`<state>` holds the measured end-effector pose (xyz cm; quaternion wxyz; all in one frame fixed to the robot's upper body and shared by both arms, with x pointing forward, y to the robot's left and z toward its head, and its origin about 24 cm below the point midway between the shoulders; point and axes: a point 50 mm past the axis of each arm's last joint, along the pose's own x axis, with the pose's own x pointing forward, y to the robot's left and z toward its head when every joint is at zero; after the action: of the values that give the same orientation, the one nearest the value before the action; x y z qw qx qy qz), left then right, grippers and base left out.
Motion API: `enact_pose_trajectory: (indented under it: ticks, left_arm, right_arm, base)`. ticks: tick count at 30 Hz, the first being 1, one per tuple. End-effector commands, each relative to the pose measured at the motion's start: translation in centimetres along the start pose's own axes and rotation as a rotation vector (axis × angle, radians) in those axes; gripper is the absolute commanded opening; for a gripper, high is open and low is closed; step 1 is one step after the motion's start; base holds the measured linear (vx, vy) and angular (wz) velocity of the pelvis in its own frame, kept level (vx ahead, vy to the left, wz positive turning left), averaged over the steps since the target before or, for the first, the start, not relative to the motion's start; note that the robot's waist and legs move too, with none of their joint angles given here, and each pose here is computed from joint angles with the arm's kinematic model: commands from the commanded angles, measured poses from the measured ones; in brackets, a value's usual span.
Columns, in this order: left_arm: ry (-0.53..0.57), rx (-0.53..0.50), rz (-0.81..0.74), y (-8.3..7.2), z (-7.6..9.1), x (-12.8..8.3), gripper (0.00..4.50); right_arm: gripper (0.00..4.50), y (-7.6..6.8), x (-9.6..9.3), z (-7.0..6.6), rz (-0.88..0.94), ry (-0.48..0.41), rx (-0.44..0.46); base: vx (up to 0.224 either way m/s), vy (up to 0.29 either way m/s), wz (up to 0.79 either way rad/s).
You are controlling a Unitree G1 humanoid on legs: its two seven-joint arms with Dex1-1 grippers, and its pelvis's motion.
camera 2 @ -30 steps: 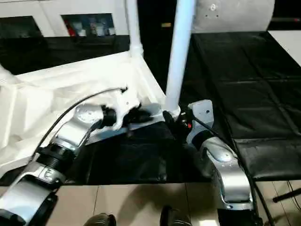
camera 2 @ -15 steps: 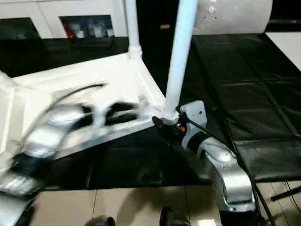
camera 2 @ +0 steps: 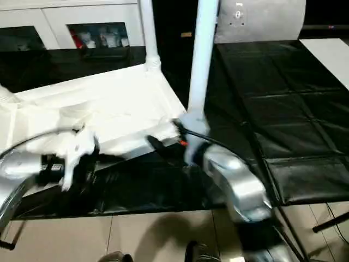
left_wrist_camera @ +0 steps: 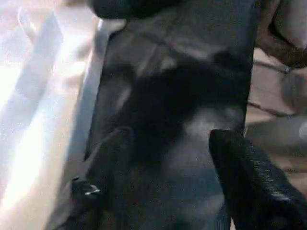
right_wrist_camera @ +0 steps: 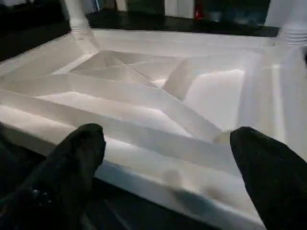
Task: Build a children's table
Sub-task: Rotate table base
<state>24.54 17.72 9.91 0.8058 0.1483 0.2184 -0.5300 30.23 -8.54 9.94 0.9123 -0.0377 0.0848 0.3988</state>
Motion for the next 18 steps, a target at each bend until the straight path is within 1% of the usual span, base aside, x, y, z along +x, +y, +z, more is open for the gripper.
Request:
enact_pose_trajectory:
  ticks: [1,4,7,8,13,15,18]
  left_arm:
    - [0.08,-0.001,0.079,0.3,-0.7,-0.5,2.79]
    - [0.128,-0.008,0.119,0.5,-1.3,-0.7,2.79]
    - [0.169,-0.023,0.124,0.2,-1.8,-0.9,2.79]
    - [0.178,-0.025,0.136,0.1,-2.0,-0.9,2.79]
    - [0.169,-0.042,0.186,0.2,-2.2,-0.8,2.79]
    - [0.177,-0.044,0.198,0.2,-2.4,-0.7,2.79]
    - [0.184,-0.051,0.201,0.0,-2.5,-0.8,2.79]
  right_arm:
    - [4.5,-0.4,1.0,-0.1,-0.007,0.016,-0.027]
    - [4.5,-0.8,1.9,-0.1,-0.025,0.018,-0.039]
    - [4.5,-1.8,2.9,-0.1,-0.108,0.011,-0.014]
    - [4.5,-2.3,3.3,-0.2,-0.149,0.008,0.015]
    - [4.5,-2.6,3.7,-0.2,-0.178,-0.013,0.032]
    - [4.5,-3.3,3.5,-0.4,-0.221,-0.021,0.05]
    - [4.5,-4.1,3.2,-0.8,-0.264,-0.015,0.05]
  base:
    - [0.0,0.0,0.0]
    - [0.0,0.0,0.0]
    - [0.0,0.0,0.0]
    - [0.0,0.0,0.0]
    - [0.0,0.0,0.0]
    - [0.0,0.0,0.0]
    - [0.0,0.0,0.0]
